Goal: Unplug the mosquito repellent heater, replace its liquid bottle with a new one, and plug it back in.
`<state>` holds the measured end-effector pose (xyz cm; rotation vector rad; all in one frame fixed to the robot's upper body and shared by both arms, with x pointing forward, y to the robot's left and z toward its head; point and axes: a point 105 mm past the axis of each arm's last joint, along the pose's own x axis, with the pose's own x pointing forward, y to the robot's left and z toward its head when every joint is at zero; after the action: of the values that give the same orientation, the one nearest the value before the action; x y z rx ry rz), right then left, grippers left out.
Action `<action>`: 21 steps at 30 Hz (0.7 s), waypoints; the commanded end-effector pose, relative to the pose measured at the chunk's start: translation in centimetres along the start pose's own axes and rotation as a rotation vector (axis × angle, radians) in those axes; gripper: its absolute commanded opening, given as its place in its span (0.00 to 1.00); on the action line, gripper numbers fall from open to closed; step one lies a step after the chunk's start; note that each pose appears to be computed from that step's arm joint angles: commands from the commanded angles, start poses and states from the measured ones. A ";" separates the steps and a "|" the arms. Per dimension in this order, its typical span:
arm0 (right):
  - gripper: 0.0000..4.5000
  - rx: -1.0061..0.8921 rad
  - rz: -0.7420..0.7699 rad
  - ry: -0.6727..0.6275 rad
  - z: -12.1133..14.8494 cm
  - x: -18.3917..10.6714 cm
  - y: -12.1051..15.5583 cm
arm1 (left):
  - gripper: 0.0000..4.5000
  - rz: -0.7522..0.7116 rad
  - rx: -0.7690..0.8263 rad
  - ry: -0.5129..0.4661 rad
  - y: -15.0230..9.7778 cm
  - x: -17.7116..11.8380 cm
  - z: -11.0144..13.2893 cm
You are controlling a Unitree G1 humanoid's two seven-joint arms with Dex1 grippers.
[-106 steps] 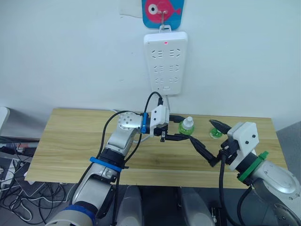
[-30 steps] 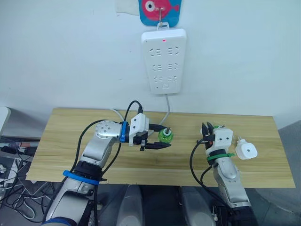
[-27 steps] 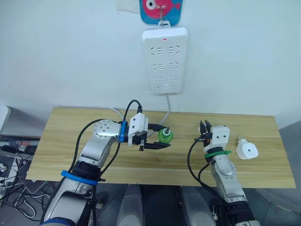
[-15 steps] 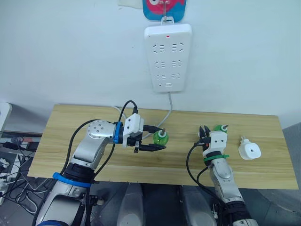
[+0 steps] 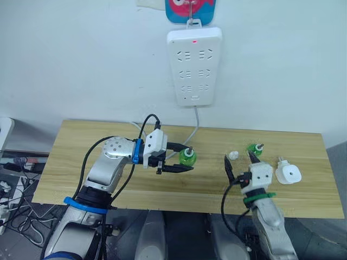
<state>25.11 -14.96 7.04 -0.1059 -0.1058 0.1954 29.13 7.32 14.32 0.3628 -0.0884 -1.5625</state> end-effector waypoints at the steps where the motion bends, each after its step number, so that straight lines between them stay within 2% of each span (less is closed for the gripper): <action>1: 1.00 -0.026 0.036 0.000 2.7 -2.7 0.3 | 0.50 -0.024 0.043 -0.022 -0.2 0.7 0.4; 4: 1.00 -0.059 0.035 0.083 3.8 -5.4 -0.7 | 0.50 -0.038 0.040 -0.031 -0.2 1.5 0.5; 9: 1.00 -0.113 -0.071 0.268 4.1 -7.9 -5.5 | 0.50 -0.054 0.048 -0.053 -0.2 2.7 0.5; 12: 1.00 -0.129 -0.074 0.373 4.1 -8.2 -7.7 | 0.50 -0.059 0.048 -0.060 -0.2 3.1 0.5; 16: 1.00 0.005 -0.108 0.457 4.1 -7.3 -10.3 | 0.50 -0.071 0.035 -0.065 -0.2 3.7 0.7; 21: 1.00 0.052 0.000 0.627 3.7 -6.1 -11.4 | 0.50 -0.091 0.084 -0.077 -0.4 4.2 1.0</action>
<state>21.41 -26.60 11.80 -0.1444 0.4672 0.1501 28.90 3.36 13.93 0.3543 -0.1543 -1.6518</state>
